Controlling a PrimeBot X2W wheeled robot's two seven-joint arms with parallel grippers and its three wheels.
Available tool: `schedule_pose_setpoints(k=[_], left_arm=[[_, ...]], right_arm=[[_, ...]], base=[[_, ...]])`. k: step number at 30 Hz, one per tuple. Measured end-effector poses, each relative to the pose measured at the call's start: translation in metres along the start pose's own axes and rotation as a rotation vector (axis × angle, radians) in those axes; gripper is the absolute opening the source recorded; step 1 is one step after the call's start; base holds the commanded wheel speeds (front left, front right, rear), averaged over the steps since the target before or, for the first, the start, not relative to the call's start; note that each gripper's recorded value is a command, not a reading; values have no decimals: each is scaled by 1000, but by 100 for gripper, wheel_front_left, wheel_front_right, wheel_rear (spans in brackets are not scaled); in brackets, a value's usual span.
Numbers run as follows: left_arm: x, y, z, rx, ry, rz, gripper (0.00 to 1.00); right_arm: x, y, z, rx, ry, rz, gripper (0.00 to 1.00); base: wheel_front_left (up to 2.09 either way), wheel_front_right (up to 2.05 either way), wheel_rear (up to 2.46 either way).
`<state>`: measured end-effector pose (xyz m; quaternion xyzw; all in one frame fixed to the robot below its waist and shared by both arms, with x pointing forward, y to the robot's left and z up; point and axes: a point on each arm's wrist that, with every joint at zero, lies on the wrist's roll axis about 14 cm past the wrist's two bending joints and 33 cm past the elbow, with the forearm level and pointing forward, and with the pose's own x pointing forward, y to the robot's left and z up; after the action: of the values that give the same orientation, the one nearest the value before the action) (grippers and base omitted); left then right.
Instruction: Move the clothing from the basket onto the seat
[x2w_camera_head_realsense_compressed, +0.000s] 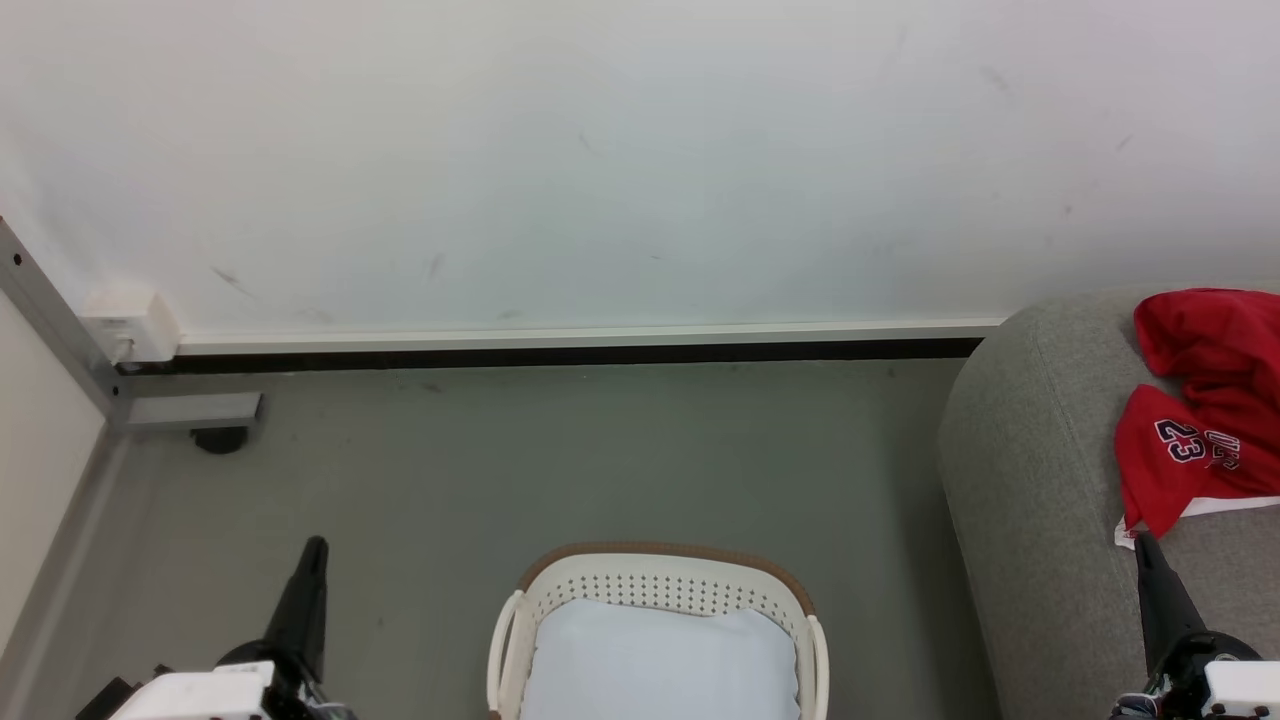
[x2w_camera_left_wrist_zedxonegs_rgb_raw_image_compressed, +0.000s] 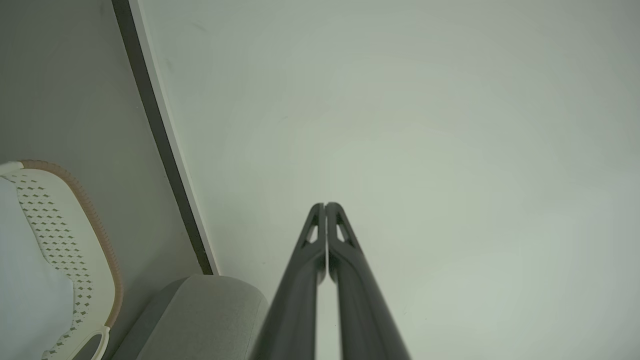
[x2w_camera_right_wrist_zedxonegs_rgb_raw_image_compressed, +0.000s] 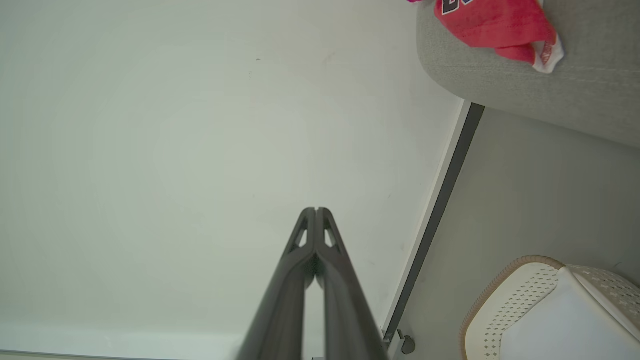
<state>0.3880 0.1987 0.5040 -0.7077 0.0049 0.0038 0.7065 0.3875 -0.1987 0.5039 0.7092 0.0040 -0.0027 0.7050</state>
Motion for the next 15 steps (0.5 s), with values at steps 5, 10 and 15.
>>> schedule_pose_setpoints(k=[5,10,15], left_arm=[[0,0,0,0,0,0,0],[0,0,0,0,0,0,0],[0,0,0,0,0,0,0]], right_arm=[[0,0,0,0,0,0,0],[0,0,0,0,0,0,0],[0,0,0,0,0,0,0]], base=[[0,0,0],[0,0,0],[0,0,0]])
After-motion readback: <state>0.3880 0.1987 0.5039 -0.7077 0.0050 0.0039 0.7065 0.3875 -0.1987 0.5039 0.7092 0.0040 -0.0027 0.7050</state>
